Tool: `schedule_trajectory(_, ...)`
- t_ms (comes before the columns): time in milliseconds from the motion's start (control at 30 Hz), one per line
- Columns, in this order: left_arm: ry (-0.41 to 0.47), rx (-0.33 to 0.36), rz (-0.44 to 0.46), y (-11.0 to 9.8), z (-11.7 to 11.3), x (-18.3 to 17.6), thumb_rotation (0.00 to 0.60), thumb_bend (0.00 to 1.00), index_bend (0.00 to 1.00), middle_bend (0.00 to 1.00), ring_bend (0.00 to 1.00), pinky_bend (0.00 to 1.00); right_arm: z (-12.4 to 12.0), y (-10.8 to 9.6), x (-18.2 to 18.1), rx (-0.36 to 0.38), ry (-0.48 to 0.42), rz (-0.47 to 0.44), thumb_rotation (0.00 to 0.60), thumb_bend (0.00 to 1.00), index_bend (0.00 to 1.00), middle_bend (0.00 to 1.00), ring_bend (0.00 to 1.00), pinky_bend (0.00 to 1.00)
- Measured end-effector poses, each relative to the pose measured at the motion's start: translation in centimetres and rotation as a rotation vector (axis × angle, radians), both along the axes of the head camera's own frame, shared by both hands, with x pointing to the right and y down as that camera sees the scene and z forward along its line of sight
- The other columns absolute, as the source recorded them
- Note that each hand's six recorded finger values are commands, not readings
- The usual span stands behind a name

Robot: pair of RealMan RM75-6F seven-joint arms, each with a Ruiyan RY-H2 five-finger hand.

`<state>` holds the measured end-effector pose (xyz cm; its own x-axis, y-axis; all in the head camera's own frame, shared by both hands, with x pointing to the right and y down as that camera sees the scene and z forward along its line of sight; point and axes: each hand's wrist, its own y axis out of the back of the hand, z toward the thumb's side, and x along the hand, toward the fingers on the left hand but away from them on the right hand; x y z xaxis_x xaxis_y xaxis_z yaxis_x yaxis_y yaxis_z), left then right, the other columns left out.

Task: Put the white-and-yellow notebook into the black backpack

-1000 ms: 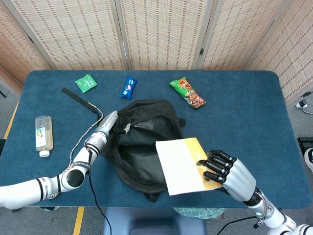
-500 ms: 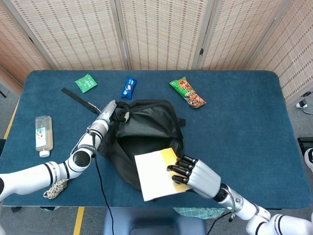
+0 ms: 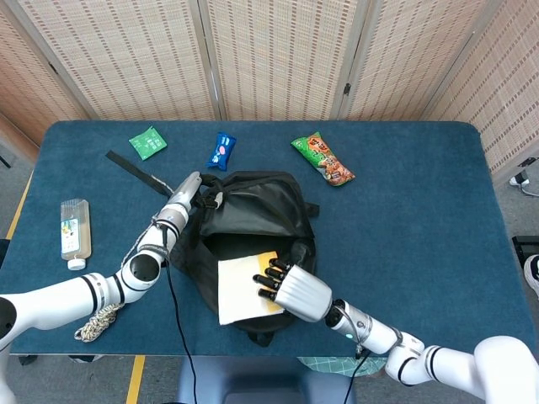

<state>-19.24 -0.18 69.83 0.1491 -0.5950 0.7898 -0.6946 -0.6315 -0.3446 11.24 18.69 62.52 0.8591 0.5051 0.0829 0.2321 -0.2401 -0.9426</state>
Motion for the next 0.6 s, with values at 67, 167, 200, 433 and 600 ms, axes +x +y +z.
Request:
schedule_trajectory(67, -0.001, 0.0, 0.0, 0.0, 0.0, -0.1, 0.6, 0.79, 0.63, 0.29, 0.23, 0.04, 0.9, -0.3, -0.2, 0.006, 0.025, 0.011, 0.6, 0.46, 0.78, 0.47, 0.53, 0.42)
schedule_trajectory(167, 0.0, -0.004, -0.001, 0.1, 0.1, -0.2, 0.6, 0.79, 0.63, 0.29, 0.23, 0.04, 1.7, -0.8, -0.4, 0.008, 0.042, 0.033, 0.6, 0.46, 0.78, 0.47, 0.53, 0.42)
schedule_trajectory(200, 0.001, -0.005, -0.001, 0.1, 0.1, -0.3, 0.6, 0.79, 0.63, 0.29, 0.23, 0.04, 1.8, -1.0, -0.3, 0.011, 0.042, 0.042, 0.6, 0.45, 0.78, 0.47, 0.53, 0.42)
schedule_trajectory(433, 0.005, -0.002, -0.011, -0.1, 0.1, -0.6, 0.6, 0.78, 0.63, 0.29, 0.22, 0.04, 2.2, -2.2, 0.8, 0.059, 0.074, 0.081, 0.6, 0.46, 0.79, 0.47, 0.53, 0.42)
schedule_trajectory(600, 0.007, -0.001, -0.01, -0.1, -0.1, -0.5, 0.6, 0.79, 0.63, 0.29, 0.22, 0.04, 3.6, -1.3, 0.0, 0.085, 0.137, 0.046, 0.6, 0.46, 0.79, 0.47, 0.53, 0.42)
